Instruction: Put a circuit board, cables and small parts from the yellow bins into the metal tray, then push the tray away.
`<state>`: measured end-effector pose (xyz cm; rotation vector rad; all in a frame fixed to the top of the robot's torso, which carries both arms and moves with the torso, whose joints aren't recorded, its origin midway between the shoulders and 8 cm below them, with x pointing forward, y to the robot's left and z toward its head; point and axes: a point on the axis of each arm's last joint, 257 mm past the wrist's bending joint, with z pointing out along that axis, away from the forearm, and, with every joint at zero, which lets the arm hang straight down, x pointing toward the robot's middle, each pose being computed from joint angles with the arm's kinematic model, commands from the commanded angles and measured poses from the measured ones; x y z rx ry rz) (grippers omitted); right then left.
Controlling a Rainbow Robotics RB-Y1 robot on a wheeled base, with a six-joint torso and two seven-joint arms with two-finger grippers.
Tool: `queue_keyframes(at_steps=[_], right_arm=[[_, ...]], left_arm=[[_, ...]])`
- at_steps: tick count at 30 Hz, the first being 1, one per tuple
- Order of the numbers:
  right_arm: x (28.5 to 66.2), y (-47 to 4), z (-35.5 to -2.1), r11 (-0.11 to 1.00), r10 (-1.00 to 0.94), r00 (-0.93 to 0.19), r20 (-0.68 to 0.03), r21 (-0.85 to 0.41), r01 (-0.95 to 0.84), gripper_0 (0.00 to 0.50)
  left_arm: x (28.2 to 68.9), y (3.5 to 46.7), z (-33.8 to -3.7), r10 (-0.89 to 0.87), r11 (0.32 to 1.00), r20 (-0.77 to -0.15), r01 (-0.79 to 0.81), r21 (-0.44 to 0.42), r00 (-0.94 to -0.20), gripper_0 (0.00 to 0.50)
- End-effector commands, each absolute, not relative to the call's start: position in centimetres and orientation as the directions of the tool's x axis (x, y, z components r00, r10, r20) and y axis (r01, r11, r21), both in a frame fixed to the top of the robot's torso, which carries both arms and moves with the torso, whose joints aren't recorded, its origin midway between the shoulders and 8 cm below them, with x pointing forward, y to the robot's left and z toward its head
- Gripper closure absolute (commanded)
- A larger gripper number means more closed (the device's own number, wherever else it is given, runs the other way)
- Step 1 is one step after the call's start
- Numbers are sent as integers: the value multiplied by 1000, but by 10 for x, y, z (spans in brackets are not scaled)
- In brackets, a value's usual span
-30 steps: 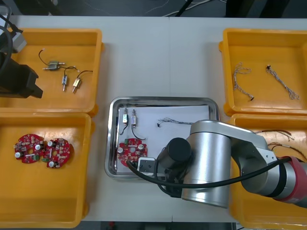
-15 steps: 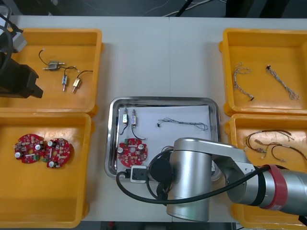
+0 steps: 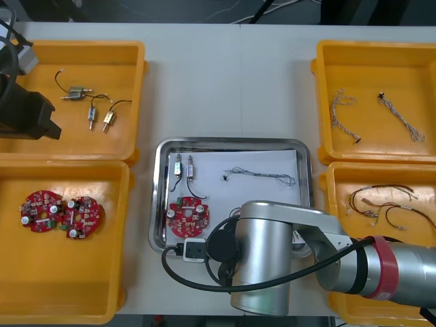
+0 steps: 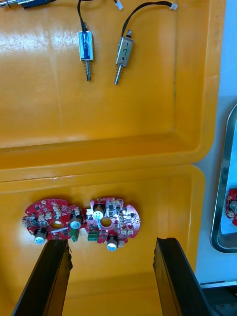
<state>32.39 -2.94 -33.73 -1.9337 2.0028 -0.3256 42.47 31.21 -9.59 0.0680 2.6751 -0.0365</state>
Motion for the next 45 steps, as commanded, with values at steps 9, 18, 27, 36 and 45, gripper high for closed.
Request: queue_keyframes(at_steps=[9,18,27,36,45], right_arm=[[337,-10,-320,9,-994,41,-97,-469,-883,454],[349,-13,-310,11,-994,45,-97,-512,-859,500],[372,-13,-295,-1,-991,78,-112,-566,-824,500],[391,-13,-277,14,-989,78,-127,-602,-798,500],[411,-20,-259,27,-989,72,-129,-636,-772,500]], left_arm=[[422,329,-81,109,994,-477,91,61,-872,0],[422,329,-81,109,994,-477,91,61,-872,0],[422,329,-81,109,994,-477,91,61,-872,0],[422,329,-81,109,994,-477,91,61,-872,0],[422,329,-81,109,994,-477,91,61,-872,0]])
